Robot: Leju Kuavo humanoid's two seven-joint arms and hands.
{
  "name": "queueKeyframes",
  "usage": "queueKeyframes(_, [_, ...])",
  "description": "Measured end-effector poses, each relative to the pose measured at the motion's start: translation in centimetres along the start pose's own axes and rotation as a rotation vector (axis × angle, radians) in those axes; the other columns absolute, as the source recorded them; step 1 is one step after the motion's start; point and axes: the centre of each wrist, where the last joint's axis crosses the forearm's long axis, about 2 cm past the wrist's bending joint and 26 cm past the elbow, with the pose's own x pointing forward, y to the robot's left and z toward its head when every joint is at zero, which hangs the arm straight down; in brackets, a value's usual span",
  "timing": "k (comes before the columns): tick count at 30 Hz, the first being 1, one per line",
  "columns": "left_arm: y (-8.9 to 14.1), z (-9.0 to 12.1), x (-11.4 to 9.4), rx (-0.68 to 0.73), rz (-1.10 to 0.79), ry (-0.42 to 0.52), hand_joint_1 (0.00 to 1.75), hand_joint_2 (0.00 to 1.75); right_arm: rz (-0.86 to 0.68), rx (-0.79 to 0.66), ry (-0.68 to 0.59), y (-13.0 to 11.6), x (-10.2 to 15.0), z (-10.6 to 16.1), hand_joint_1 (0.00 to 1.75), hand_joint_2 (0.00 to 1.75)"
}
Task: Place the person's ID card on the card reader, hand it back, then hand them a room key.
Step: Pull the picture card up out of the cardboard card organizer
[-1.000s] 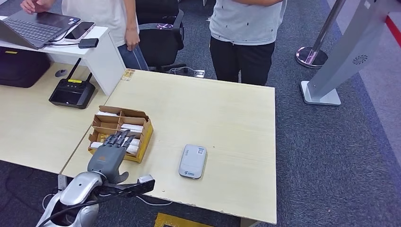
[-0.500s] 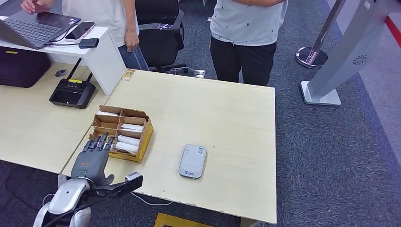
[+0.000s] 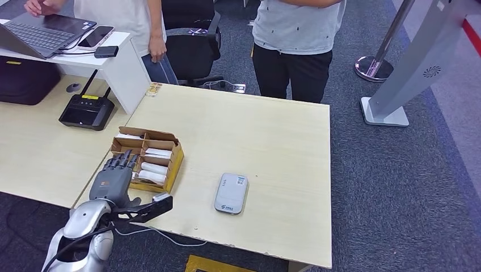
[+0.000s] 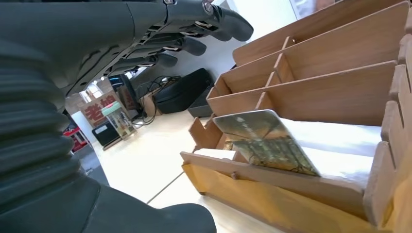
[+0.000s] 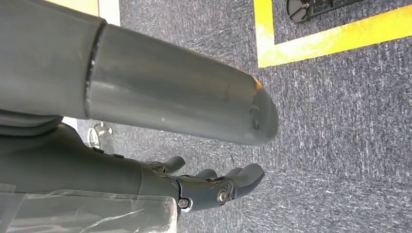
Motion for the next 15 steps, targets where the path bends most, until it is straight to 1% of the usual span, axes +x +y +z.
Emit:
queueKeyframes(6, [-0.3,-0.65,0.14,-0.015,0.014,-0.002,0.0,1.75,0.002,-0.004,-0.001,-0.2,0.01,-0.05,0.0,0.0])
queueKeyframes(15, [-0.73,-0.64,0.48,-0.049,0.036,-0.023,0.0,1.75,0.002,-0.005,0.0,-0.28,0.0,-0.07,0.0,0.0])
